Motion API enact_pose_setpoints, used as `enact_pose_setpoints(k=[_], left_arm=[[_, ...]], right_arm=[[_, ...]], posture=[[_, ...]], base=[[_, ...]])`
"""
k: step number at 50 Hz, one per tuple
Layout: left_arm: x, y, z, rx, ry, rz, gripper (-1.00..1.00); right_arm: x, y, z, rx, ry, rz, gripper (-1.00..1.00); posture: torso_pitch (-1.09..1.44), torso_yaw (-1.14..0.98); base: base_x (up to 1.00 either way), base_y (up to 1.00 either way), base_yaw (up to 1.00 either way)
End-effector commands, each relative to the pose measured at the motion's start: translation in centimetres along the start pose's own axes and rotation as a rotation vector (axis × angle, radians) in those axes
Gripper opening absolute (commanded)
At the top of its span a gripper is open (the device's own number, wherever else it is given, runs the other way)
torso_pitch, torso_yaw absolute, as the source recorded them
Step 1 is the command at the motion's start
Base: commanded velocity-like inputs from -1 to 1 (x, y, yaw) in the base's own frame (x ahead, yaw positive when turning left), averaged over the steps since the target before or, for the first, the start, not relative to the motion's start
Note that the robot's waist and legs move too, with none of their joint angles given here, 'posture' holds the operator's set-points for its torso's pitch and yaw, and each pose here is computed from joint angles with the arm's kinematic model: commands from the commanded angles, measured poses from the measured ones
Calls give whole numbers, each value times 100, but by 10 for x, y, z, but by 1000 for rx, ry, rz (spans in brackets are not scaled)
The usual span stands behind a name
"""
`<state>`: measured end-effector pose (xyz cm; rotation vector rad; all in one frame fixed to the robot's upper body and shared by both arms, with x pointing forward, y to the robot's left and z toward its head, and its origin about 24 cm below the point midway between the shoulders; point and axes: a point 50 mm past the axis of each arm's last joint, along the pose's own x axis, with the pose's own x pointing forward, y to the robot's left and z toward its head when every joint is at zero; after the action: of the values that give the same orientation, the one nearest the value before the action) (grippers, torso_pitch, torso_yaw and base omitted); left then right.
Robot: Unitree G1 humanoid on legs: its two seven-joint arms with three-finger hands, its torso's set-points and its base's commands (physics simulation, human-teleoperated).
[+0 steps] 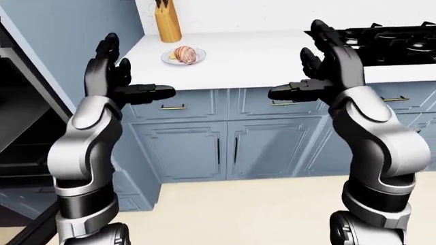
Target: Place the steak on the top rack of the oven.
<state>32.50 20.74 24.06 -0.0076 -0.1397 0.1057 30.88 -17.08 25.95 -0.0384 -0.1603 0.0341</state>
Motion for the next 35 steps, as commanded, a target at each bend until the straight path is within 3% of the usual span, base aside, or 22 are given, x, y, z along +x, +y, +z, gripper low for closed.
enact_pose_setpoints(k=[1, 35], left_arm=[[-2, -5, 24, 1, -116, -22, 100], [-3, -4, 28, 16, -121, -14, 100]], right_arm=[[-4, -5, 22, -7, -101, -27, 100], [-3, -3, 19, -19, -96, -24, 100]], posture=[[0, 0], [0, 0]], base=[[29, 0, 0], [29, 2, 0]])
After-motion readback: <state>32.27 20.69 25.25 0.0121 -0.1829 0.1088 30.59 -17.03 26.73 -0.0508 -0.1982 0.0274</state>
